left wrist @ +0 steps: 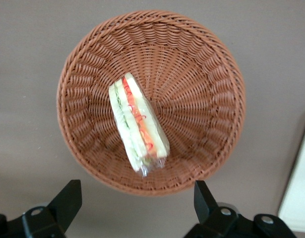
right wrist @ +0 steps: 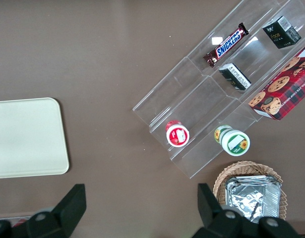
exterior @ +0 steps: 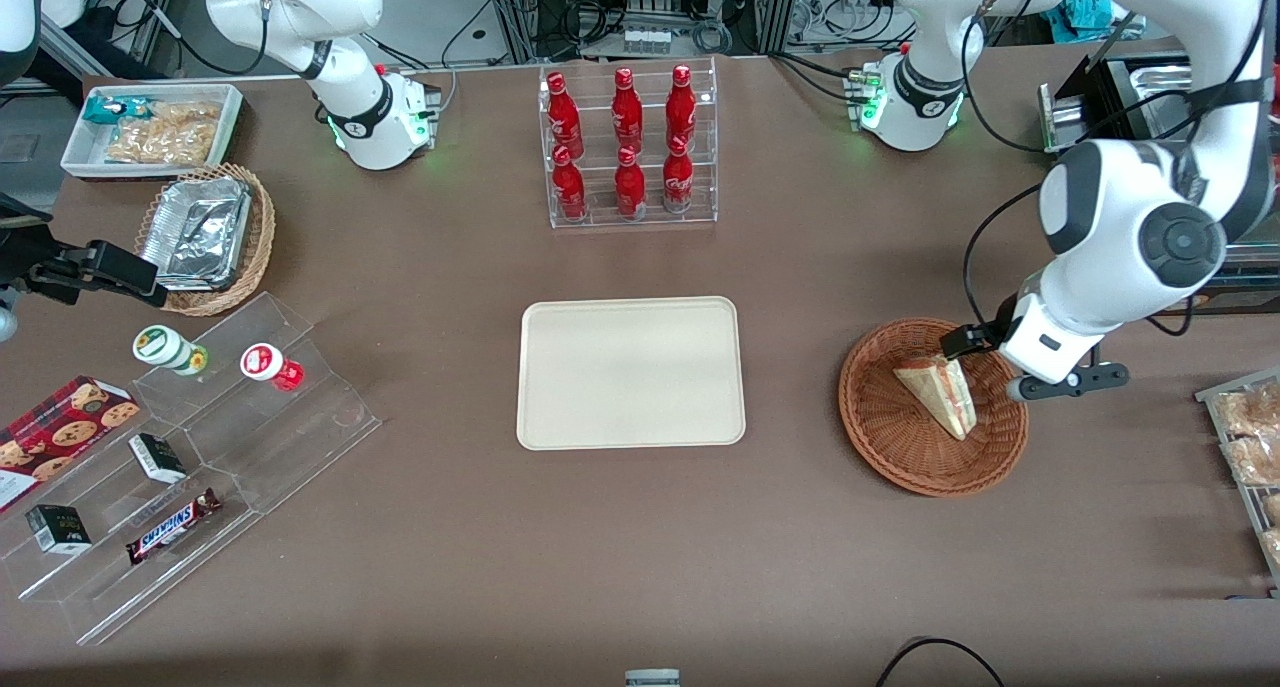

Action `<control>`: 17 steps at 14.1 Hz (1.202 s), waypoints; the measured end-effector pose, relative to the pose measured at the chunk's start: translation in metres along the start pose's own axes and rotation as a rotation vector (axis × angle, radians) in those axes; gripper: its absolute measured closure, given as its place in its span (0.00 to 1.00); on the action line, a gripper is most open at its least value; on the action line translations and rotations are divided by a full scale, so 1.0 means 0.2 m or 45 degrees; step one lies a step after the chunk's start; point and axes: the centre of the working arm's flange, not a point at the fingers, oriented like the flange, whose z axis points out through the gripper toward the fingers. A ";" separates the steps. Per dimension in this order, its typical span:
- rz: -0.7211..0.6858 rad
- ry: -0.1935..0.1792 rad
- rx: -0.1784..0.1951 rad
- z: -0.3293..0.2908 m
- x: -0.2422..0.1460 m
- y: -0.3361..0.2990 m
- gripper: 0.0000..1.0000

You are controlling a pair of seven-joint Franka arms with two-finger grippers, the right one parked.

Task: Place sandwich from basket to tray
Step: 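Move the left gripper over the sandwich in the wicker basket, then lower the left gripper and close it on the wrapped sandwich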

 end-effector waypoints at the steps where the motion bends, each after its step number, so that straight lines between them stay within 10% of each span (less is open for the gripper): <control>1: -0.009 0.014 -0.004 0.06 -0.01 0.00 0.00; 11: -0.710 0.093 -0.062 0.34 0.01 -0.01 0.00; 17: -0.780 0.019 -0.025 0.57 0.00 -0.02 0.06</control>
